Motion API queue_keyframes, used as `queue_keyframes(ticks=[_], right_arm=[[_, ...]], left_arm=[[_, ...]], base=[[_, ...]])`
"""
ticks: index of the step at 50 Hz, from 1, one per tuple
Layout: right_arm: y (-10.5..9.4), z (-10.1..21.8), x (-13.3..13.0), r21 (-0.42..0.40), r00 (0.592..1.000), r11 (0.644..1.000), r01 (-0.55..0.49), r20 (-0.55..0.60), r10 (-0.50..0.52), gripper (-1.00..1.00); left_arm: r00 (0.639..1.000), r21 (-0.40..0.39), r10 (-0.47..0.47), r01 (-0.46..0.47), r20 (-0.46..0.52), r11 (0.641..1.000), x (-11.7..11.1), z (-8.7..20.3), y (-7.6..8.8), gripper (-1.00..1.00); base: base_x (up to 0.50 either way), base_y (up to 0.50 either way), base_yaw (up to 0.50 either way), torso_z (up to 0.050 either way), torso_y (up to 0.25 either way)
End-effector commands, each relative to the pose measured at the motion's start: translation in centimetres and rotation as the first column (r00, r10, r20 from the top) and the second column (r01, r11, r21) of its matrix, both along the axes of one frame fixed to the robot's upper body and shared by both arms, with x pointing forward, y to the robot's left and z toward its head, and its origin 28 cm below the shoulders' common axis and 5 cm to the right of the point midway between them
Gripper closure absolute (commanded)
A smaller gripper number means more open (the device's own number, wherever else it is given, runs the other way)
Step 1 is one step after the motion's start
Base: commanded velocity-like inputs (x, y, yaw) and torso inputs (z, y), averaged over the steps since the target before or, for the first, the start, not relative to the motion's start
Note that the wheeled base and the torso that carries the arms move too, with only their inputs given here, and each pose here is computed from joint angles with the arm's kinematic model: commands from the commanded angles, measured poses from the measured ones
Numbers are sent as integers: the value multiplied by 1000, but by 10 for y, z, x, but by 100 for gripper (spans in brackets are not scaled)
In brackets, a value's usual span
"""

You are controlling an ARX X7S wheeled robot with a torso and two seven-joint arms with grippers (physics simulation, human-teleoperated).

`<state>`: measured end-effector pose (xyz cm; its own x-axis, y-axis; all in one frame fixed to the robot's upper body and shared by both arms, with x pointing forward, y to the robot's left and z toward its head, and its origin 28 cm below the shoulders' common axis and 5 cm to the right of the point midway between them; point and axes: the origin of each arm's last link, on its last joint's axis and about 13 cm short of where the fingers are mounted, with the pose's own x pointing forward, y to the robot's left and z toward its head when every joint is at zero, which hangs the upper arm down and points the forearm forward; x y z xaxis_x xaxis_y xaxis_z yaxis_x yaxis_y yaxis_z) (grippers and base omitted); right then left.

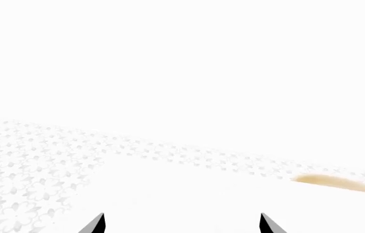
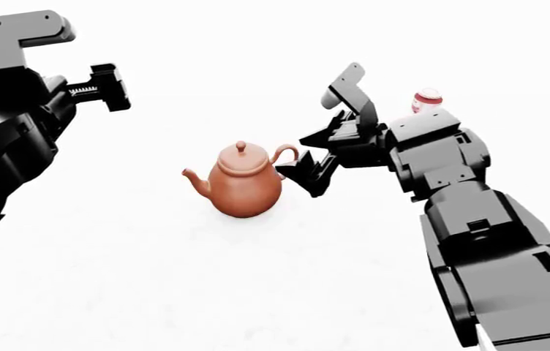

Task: Pick the teapot from the counter and place it in the cabinet.

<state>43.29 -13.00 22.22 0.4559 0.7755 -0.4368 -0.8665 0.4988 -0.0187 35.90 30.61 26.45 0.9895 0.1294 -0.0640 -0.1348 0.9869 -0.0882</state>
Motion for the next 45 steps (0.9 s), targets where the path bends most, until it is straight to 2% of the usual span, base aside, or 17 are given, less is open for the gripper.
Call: queue_keyframes(ticks=[1,33,34,45], right_arm=[[2,-1,0,-1,1000,1000,10,3,-10,-100],[2,-1,0,-1,1000,1000,10,3,-10,-100],[2,-1,0,-1,1000,1000,10,3,-10,100],[2,-1,0,-1,1000,1000,10,3,-10,100]], left_arm=[[1000,-1,3,-3,0,1000,-1,0,0,-100],[1000,-3,10,-10,-2,1000,0,0,1,-100],[1000,-3,11,-11,-2,1000,0,0,1,-100],[1000,-4,10,-10,-3,1000,0,0,1,-100]], base=[[0,0,0,0,0],[0,0,0,0,0],[0,0,0,0,0],[0,0,0,0,0]])
